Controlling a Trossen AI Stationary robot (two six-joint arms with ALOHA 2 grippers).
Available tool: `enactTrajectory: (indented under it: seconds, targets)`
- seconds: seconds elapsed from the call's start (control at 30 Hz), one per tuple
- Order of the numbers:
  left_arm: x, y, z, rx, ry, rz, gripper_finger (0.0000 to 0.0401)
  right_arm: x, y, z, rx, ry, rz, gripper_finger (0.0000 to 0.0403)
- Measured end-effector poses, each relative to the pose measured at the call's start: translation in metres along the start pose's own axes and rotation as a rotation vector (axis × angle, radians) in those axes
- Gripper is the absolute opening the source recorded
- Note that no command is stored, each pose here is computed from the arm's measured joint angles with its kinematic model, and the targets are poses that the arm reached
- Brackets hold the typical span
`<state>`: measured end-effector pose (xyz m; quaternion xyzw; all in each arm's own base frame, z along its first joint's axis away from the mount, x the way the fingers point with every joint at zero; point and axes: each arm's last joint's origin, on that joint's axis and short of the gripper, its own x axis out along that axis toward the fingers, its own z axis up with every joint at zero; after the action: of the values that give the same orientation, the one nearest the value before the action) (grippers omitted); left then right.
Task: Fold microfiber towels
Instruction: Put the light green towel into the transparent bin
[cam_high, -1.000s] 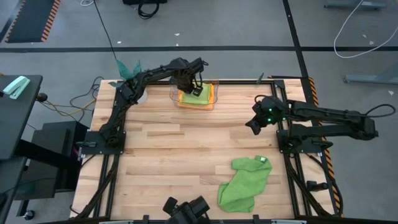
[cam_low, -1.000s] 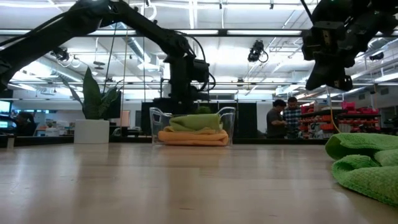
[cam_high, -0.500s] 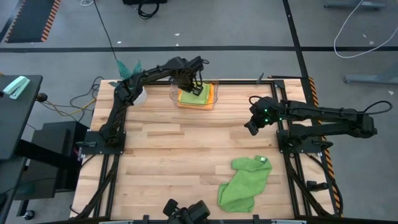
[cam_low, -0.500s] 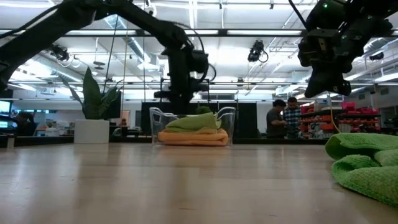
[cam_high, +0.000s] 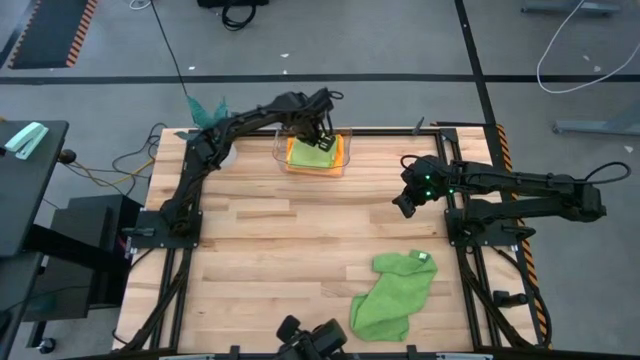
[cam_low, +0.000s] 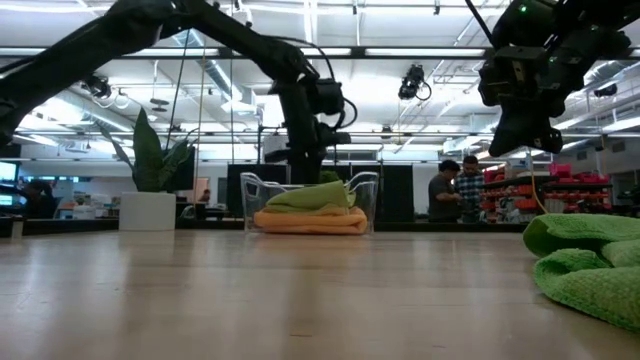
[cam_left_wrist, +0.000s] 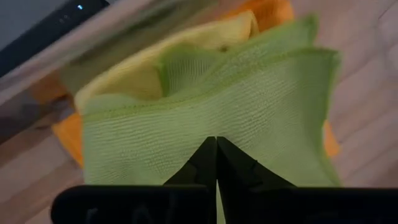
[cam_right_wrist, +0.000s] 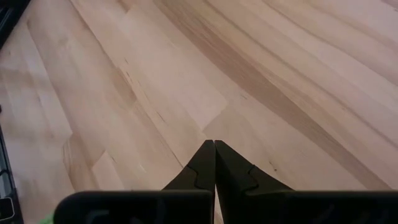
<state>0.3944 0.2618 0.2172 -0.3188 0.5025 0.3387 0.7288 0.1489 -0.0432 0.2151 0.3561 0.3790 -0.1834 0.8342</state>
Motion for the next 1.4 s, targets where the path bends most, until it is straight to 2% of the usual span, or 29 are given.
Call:
enactTrajectory:
  seconds: [0.13, 0.3, 0.5, 0.67, 0.87, 1.03, 1.23, 1.4]
  targets:
    - [0.012, 0.000, -0.001, 0.023, 0.020, 0.007, 0.0006, 0.000, 0.000, 0.000, 0.000, -0.001, 0.000, 0.0009]
    - [0.028, 0.002, 0.005, 0.021, -0.027, 0.036, 0.0019, 0.001, 0.001, 0.002, 0.008, -0.016, 0.010, 0.0009]
    - [0.046, 0.013, 0.010, -0.004, -0.024, 0.055, 0.0012, 0.004, 0.001, 0.004, 0.025, -0.011, 0.007, 0.0009]
    - [0.042, 0.011, 0.008, 0.003, -0.019, 0.055, 0.0006, 0.006, 0.001, 0.003, 0.034, 0.003, -0.001, 0.0009]
    - [0.014, 0.001, 0.011, 0.013, -0.094, 0.020, 0.0028, 0.007, 0.001, 0.004, 0.033, 0.000, 0.001, 0.0009]
    - [0.006, -0.013, 0.012, 0.027, -0.162, -0.022, 0.0020, 0.007, 0.001, 0.004, 0.029, -0.001, 0.002, 0.0009]
    - [0.008, -0.031, 0.019, 0.076, -0.272, -0.105, 0.0006, 0.007, 0.001, 0.004, 0.024, -0.002, 0.002, 0.0009]
    - [0.025, -0.017, 0.017, 0.017, -0.194, -0.058, 0.0015, 0.007, 0.002, 0.004, 0.046, -0.002, 0.003, 0.0009]
